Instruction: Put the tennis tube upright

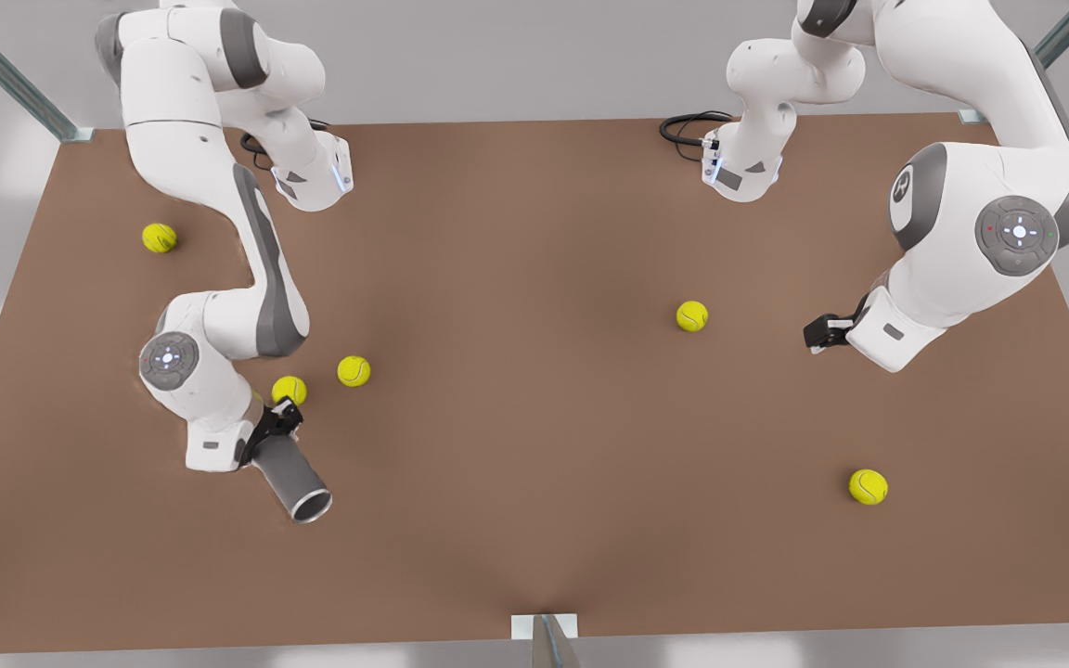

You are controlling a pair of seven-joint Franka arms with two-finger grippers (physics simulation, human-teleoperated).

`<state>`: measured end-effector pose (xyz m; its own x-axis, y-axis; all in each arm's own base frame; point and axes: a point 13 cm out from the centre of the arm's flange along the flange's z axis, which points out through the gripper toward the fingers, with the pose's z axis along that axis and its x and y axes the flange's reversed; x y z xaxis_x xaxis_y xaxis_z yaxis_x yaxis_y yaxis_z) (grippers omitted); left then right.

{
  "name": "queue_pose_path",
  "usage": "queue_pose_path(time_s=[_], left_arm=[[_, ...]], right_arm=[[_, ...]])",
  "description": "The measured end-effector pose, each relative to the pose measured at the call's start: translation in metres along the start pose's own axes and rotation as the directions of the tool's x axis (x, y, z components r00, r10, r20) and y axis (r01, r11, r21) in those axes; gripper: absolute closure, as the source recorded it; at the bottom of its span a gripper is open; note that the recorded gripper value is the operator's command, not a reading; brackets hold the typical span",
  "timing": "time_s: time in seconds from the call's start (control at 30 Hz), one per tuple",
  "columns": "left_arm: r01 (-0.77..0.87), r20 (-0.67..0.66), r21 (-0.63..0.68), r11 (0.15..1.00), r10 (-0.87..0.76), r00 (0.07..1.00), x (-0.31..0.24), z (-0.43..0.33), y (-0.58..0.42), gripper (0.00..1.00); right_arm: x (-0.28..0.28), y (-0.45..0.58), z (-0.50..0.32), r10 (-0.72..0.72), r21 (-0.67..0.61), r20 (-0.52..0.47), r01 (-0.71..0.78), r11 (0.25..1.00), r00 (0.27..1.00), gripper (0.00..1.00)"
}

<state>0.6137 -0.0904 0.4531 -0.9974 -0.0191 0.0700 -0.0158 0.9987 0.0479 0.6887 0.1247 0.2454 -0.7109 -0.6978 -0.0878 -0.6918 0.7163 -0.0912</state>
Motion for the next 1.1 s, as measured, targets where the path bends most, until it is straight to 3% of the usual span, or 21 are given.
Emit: queue_pose_path(time_s=[0.1, 0.27, 0.4, 0.47, 0.8, 1.1], left_arm=[[0.000, -0.002, 0.000, 1.000, 0.000, 1.000, 0.000, 0.001, 0.000, 0.00], [0.005, -0.005, -0.001, 1.000, -0.005, 1.000, -0.002, 0.004, 0.003, 0.00], [0.006, -0.011, -0.002, 1.000, -0.006, 1.000, -0.004, 0.009, 0.003, 0.00], [0.006, -0.013, -0.003, 1.000, -0.006, 1.000, -0.005, 0.011, 0.003, 0.00], [0.004, -0.017, -0.002, 1.000, -0.004, 1.000, -0.007, 0.015, 0.002, 0.00], [0.003, -0.016, -0.001, 1.000, -0.003, 1.000, -0.007, 0.015, 0.001, 0.00]], right_arm=[[-0.087, 0.113, -0.008, -0.261, 0.050, -0.011, 0.261, 0.964, 0.965, 0.30], [-0.157, 0.247, 0.033, -0.586, 0.164, -0.112, 0.596, 0.786, 0.803, 0.30], [-0.196, 0.334, 0.051, -0.743, 0.242, -0.141, 0.750, 0.615, 0.654, 0.30], [-0.202, 0.349, 0.057, -0.766, 0.259, -0.144, 0.771, 0.582, 0.627, 0.30], [-0.173, 0.359, 0.117, -0.626, 0.166, -0.097, 0.633, 0.756, 0.774, 0.30], [-0.166, 0.369, 0.163, -0.579, 0.158, -0.094, 0.586, 0.795, 0.810, 0.30]])
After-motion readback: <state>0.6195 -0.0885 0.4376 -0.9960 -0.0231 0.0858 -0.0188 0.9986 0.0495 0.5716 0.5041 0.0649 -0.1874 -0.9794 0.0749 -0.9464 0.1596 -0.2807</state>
